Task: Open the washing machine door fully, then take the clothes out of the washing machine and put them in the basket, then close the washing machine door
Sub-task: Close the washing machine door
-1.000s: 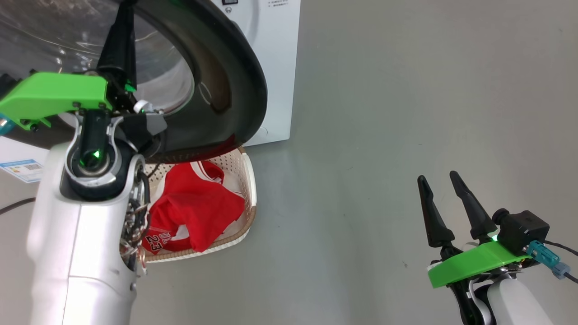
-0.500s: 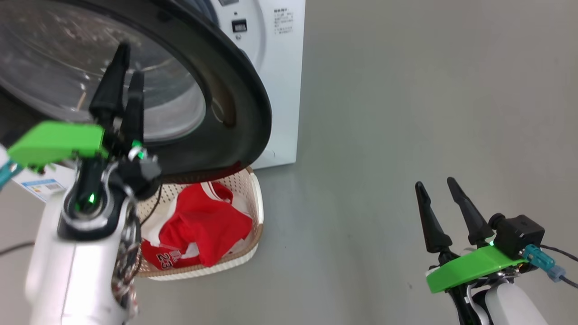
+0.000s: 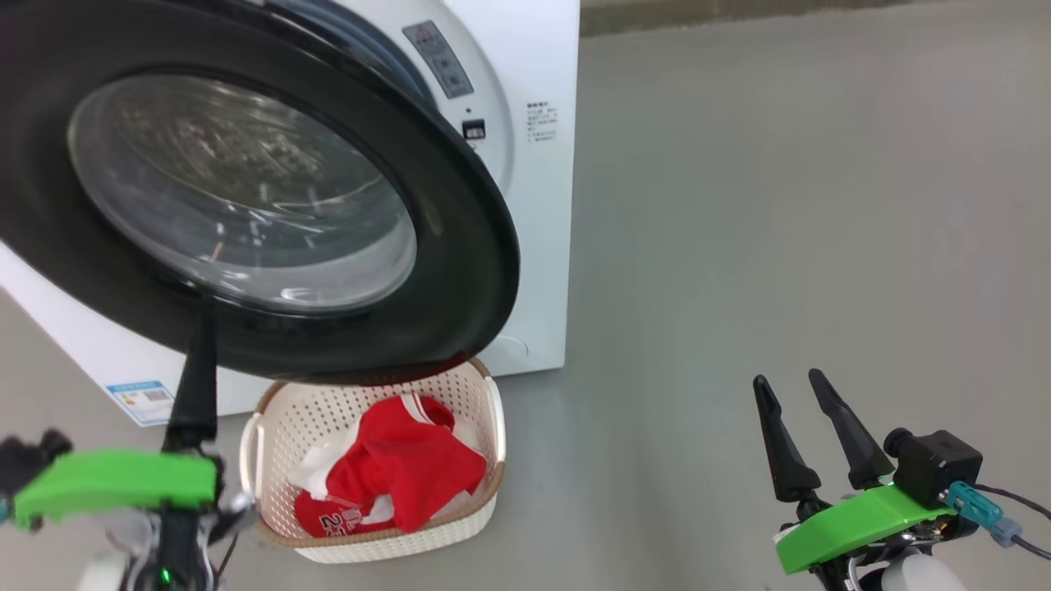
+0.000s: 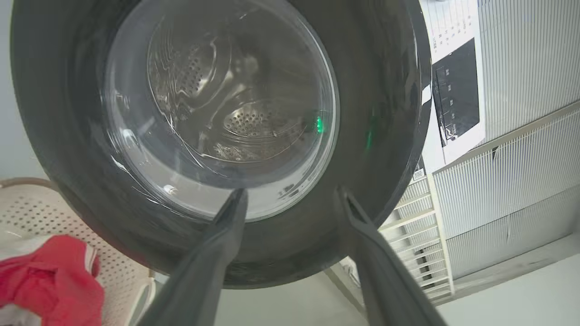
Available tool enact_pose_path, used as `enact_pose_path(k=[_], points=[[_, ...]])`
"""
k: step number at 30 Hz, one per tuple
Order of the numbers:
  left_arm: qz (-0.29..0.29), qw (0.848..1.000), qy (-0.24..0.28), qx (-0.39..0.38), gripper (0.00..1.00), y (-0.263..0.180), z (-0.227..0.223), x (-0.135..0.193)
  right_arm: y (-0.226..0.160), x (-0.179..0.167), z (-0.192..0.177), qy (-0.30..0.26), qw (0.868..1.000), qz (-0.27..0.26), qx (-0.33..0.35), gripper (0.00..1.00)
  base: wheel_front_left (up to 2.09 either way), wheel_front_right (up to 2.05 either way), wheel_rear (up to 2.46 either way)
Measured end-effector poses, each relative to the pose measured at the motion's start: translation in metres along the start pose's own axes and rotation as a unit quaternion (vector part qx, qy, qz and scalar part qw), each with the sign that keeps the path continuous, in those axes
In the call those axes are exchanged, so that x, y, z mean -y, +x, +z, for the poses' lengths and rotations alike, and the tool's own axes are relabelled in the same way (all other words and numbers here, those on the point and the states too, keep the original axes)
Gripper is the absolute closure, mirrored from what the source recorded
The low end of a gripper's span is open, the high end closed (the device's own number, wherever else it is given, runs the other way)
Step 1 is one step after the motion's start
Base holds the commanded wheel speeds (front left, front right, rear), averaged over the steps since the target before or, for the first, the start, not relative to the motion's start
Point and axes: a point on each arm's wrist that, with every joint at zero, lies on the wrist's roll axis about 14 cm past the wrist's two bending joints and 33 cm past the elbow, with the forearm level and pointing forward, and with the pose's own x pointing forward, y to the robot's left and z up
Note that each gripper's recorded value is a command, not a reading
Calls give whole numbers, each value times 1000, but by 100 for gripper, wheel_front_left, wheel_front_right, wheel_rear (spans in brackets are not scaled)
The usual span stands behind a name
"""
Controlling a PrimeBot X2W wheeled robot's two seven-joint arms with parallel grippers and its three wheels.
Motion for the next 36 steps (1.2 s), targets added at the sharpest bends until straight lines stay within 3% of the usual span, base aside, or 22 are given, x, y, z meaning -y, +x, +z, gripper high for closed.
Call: enact_pose_path(k=[5, 10, 12, 15, 18, 23, 36], points=[[-26, 991, 126, 48, 0, -28, 21, -3, -4, -6, 2, 1, 1000, 8, 3, 0, 0, 0, 0], [-33, 962, 266, 51, 0, -58, 30, -14, -11, -6, 6, 2, 1000, 8, 10, 0, 0, 0, 0], [-35, 945, 318, 60, 0, -69, 37, -16, -14, -5, 6, -4, 1000, 8, 11, 0, 0, 0, 0], [-46, 909, 410, 63, 0, -81, 39, -13, -16, -7, 10, -7, 1000, 10, 16, 0, 0, 0, 0], [-59, 880, 468, 56, 0, -87, 31, -10, -16, -9, 12, -18, 1000, 15, 20, 0, 0, 0, 0], [-50, 848, 526, 32, 0, -100, 19, -26, -20, -10, 15, -20, 999, 16, 24, 0, 0, 0, 0], [-19, 844, 536, 3, 0, -115, 6, -54, -26, -5, 15, -19, 999, 9, 24, 0, 0, 0, 0]])
